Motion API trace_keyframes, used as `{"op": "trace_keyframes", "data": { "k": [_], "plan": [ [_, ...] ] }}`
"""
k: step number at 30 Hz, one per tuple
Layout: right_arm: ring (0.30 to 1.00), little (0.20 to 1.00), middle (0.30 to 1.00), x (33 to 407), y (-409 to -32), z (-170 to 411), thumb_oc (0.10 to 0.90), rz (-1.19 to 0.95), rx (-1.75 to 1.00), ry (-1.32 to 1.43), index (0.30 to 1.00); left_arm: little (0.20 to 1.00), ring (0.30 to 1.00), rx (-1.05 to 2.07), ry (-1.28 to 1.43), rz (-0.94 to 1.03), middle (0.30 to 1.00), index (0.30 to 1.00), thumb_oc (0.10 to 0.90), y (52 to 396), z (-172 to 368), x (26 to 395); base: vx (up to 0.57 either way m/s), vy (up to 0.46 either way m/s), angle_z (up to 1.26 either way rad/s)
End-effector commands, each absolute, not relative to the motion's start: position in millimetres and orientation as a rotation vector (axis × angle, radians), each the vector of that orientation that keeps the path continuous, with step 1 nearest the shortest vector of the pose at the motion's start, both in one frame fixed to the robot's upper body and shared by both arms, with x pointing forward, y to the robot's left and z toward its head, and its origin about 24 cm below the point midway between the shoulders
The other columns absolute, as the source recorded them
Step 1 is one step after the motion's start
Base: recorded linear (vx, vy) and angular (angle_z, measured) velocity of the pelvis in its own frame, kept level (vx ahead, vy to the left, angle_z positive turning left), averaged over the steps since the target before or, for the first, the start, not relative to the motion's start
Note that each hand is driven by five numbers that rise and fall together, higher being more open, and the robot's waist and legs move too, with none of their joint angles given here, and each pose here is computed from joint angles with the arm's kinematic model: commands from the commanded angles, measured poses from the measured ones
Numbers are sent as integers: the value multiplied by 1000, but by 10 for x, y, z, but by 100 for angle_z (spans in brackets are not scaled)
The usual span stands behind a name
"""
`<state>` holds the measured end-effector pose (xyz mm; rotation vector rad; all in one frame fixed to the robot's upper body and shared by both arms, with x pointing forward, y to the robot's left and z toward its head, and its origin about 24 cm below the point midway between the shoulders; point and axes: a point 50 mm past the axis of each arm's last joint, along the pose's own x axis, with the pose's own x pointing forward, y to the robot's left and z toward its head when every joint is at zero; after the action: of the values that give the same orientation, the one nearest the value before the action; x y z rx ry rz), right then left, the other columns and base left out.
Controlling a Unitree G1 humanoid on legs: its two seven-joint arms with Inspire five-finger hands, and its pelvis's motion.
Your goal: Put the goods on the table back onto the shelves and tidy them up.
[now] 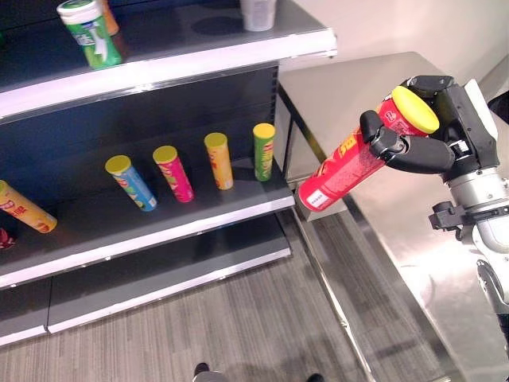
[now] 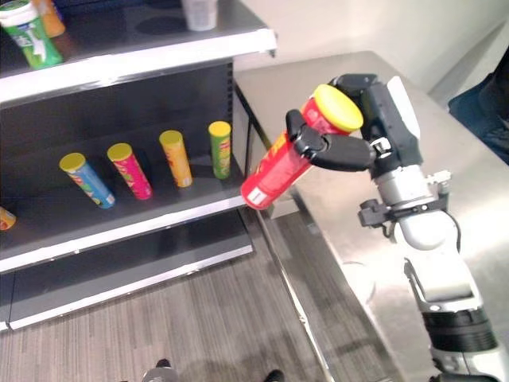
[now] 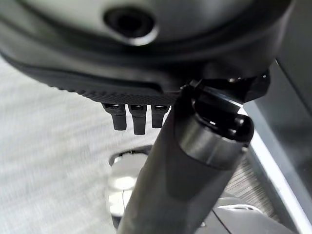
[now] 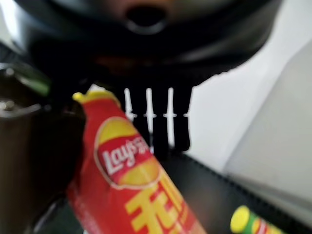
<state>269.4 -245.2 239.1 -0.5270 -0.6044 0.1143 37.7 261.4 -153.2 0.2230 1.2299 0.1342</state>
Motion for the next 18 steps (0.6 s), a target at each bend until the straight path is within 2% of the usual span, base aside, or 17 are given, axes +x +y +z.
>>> {"op": "trace_keyframes", "data": {
  "k": [1,6,13,18],
  "plan": [
    [300,300,300,2505,-2194,2863,400,232,-499,-881,300,900,900,278,1040,144,900,900,800,2779,-1357,815,-132,445,52],
    [300,300,300,2511,-2092,2726,400,269,-492,-856,300,900,900,340,1011,80,900,900,800,2765,-1323,920,-115,397,45],
    [300,300,300,2522,-1982,2496,400,269,-507,-802,300,900,900,434,995,58,900,900,800,2920,-1241,1003,-135,322,18],
    [300,300,300,2475,-1844,2446,400,363,-587,-797,300,900,900,433,1019,116,900,900,800,3046,-1216,963,-161,230,33]
  ]
}}
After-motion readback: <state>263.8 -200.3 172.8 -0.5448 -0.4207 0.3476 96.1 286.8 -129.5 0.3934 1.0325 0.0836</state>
